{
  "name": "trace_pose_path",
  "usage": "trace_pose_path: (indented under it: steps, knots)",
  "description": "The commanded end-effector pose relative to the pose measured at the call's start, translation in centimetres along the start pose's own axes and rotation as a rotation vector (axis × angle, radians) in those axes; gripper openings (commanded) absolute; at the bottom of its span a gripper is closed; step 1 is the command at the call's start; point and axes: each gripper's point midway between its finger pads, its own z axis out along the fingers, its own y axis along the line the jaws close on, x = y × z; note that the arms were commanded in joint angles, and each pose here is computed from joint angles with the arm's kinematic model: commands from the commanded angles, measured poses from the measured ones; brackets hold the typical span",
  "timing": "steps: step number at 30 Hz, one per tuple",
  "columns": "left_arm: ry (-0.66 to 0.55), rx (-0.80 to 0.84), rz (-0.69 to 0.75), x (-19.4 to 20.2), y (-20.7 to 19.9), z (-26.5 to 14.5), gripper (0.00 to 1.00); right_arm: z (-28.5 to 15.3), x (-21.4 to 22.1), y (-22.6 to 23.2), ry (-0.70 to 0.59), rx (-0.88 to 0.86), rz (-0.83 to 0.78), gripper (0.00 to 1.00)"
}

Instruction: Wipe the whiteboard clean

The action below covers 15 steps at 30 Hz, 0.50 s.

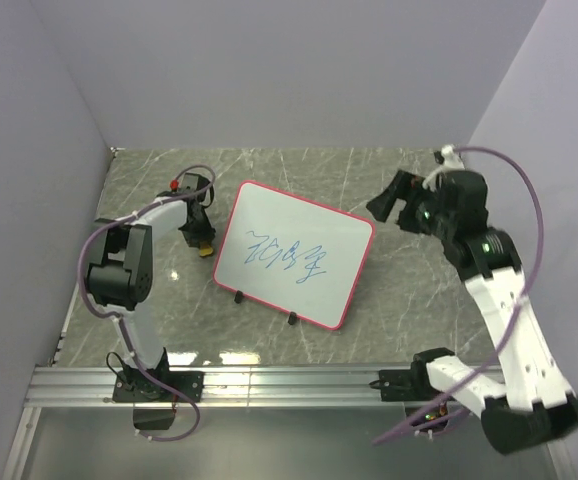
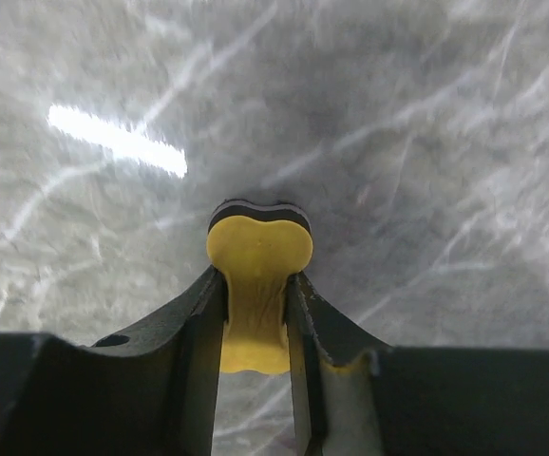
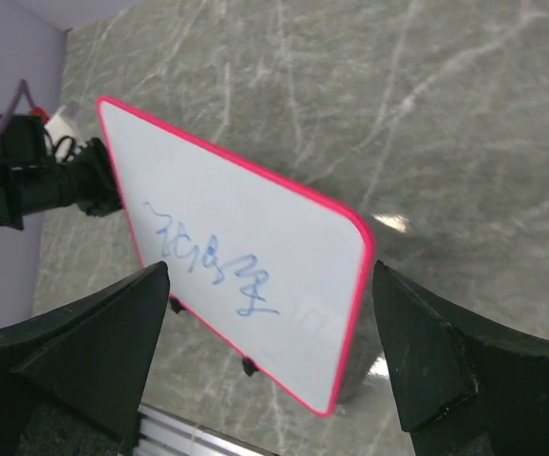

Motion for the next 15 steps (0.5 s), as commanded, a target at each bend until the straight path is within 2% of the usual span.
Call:
trace_pose_path:
  steps: [1,3,4,8,15]
  knots:
    - [0.021,0.045,-0.013,0.9,-0.6,-1.9,0.0,2.7,-3.3,3.8,0.029,-0.125,-0.053,0.94]
    - [-0.035,0.079,-0.012,-0.5,-1.2,-4.7,0.0,3.6,-4.2,5.2,0.069,-0.171,-0.075,0.9]
    - [-0.053,0.088,-0.008,-0.9,-1.4,-5.6,0.0,5.6,-3.6,4.8,0.124,-0.164,-0.071,0.9]
    - [-0.125,0.145,0.016,-2.2,-2.3,-10.4,0.0,8.7,-3.2,4.4,0.201,-0.195,-0.068,0.9]
    - [-0.23,0.34,0.1,-0.5,-6.0,-19.1,0.0,11.7,-0.3,5.6,0.347,-0.393,-0.005,0.89]
